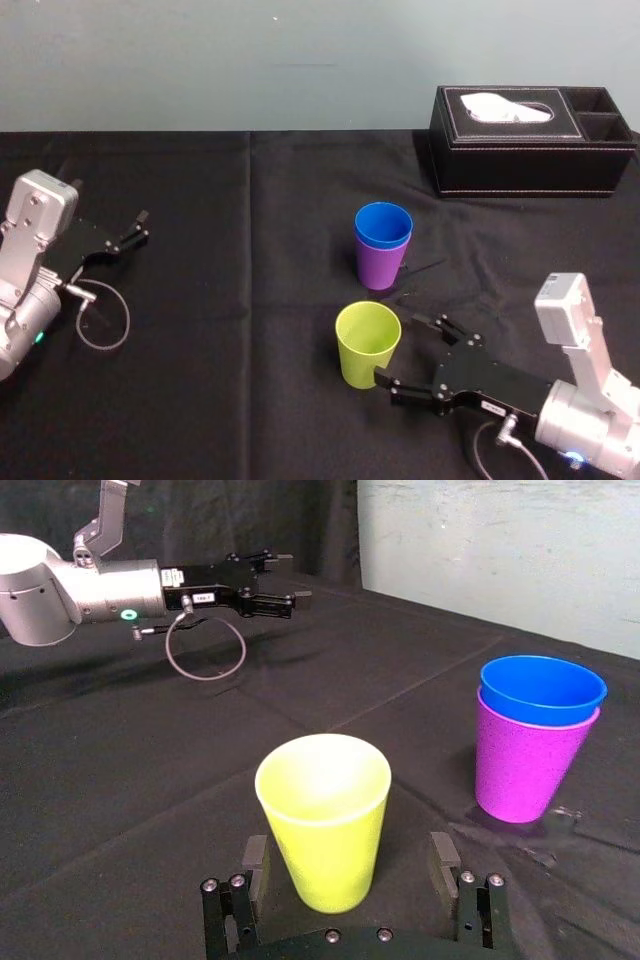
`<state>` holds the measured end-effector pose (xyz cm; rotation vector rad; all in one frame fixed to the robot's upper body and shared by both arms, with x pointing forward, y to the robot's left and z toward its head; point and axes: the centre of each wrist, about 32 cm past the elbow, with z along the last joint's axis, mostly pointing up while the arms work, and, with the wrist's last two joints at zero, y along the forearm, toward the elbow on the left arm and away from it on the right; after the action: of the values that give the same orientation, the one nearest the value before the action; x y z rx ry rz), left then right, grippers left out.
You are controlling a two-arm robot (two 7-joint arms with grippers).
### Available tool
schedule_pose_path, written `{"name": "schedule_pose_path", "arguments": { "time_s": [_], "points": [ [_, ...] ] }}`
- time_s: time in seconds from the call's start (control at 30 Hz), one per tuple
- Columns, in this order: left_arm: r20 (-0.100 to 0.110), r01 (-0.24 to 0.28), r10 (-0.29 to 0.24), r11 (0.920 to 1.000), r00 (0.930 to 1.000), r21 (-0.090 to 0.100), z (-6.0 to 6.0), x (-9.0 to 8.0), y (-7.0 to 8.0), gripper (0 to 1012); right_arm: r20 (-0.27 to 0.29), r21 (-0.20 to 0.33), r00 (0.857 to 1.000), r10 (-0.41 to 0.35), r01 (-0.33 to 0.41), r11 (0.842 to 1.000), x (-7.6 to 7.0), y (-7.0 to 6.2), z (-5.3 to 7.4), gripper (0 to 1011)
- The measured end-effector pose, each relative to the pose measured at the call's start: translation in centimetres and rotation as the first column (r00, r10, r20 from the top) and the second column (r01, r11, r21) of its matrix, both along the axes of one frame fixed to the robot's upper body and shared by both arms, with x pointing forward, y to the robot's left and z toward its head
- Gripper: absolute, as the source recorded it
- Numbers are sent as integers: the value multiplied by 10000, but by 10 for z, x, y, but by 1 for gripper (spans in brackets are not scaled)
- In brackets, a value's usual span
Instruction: Stack the three plastic cups sequentially using one hand.
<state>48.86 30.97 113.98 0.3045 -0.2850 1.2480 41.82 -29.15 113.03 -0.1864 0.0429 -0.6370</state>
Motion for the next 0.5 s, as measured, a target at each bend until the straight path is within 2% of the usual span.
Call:
{"name": "schedule_pose_path", "arguments": {
  "time_s": [0.5],
  "points": [
    [1,0,0,10000,10000,0,0,0,0,1011,-114,22,9994,332,-332,9994,18,21,-3,1004]
  ]
}}
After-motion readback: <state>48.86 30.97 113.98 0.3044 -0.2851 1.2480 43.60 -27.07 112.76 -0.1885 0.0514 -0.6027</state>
